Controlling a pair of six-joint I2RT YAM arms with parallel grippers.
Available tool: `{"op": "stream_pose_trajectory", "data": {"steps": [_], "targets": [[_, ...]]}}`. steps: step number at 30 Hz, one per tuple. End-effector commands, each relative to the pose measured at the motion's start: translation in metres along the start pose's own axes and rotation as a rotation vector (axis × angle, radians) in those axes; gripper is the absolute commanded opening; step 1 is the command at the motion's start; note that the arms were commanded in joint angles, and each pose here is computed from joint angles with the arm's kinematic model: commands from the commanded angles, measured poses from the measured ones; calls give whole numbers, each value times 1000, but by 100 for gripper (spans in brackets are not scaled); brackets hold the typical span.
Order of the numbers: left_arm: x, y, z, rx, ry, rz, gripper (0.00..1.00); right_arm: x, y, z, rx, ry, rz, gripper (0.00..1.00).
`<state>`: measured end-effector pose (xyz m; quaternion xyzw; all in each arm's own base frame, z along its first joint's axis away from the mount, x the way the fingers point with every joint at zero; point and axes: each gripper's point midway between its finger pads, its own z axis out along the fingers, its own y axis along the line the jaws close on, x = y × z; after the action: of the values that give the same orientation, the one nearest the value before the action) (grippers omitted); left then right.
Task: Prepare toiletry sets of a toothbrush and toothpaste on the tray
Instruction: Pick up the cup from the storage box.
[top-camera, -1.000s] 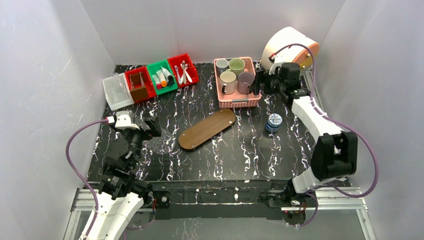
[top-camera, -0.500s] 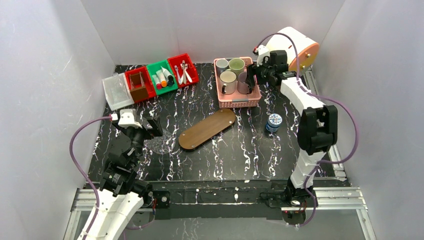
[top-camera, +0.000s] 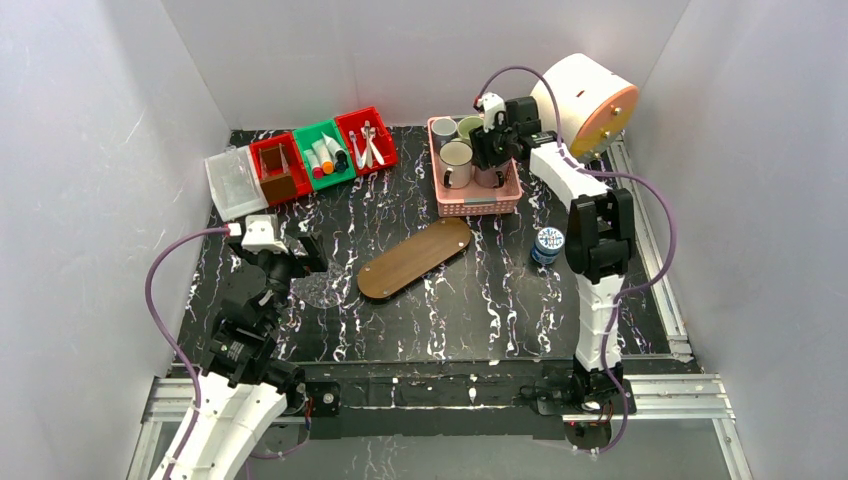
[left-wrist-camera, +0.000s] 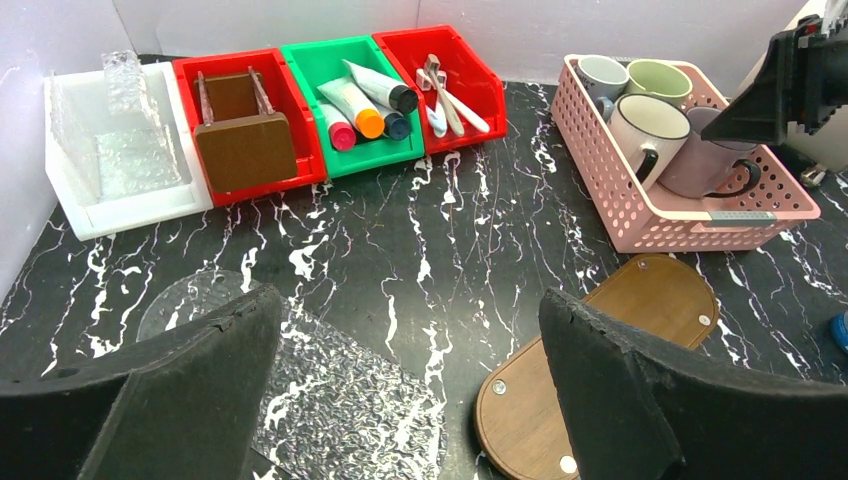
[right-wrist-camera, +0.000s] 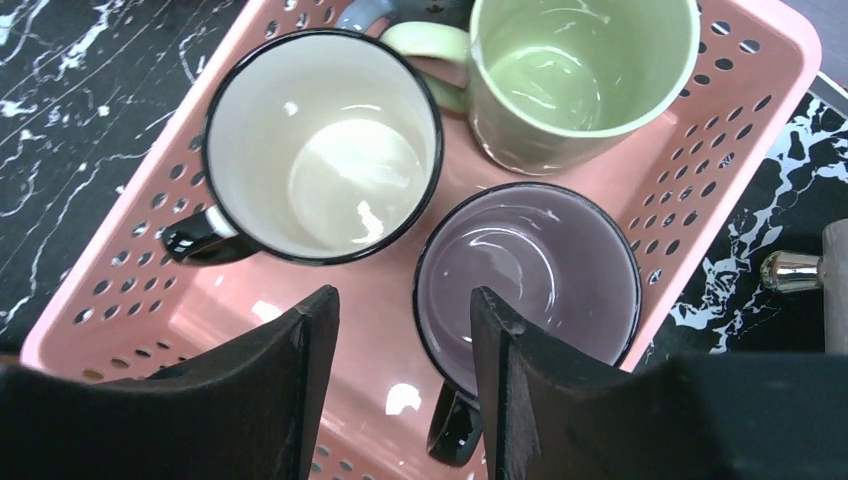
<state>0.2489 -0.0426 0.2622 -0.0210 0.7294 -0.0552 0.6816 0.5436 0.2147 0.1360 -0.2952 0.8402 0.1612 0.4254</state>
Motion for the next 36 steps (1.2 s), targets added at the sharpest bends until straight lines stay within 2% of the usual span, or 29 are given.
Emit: {"op": "stream_pose_trajectory", "data": {"steps": [1, 7, 14, 19, 33, 36], "targets": [[-12, -2, 0, 7, -23, 6, 98, -15, -16, 5, 42, -10, -40, 57], [-11, -3, 1, 11, -20, 8, 98, 4, -23, 26, 45, 55, -79, 48], [-10, -3, 3, 14, -15, 10, 98, 17, -23, 38, 57, 98, -118, 47], [-9, -3, 3, 13, -12, 11, 98, 23, -24, 45, 81, 126, -146, 42], [-13, -4, 0, 22, -28, 6, 98, -5, -16, 16, 78, 87, -230, 2], [-14, -4, -1, 24, -33, 4, 98, -15, -14, 6, 75, 70, -249, 1]]}}
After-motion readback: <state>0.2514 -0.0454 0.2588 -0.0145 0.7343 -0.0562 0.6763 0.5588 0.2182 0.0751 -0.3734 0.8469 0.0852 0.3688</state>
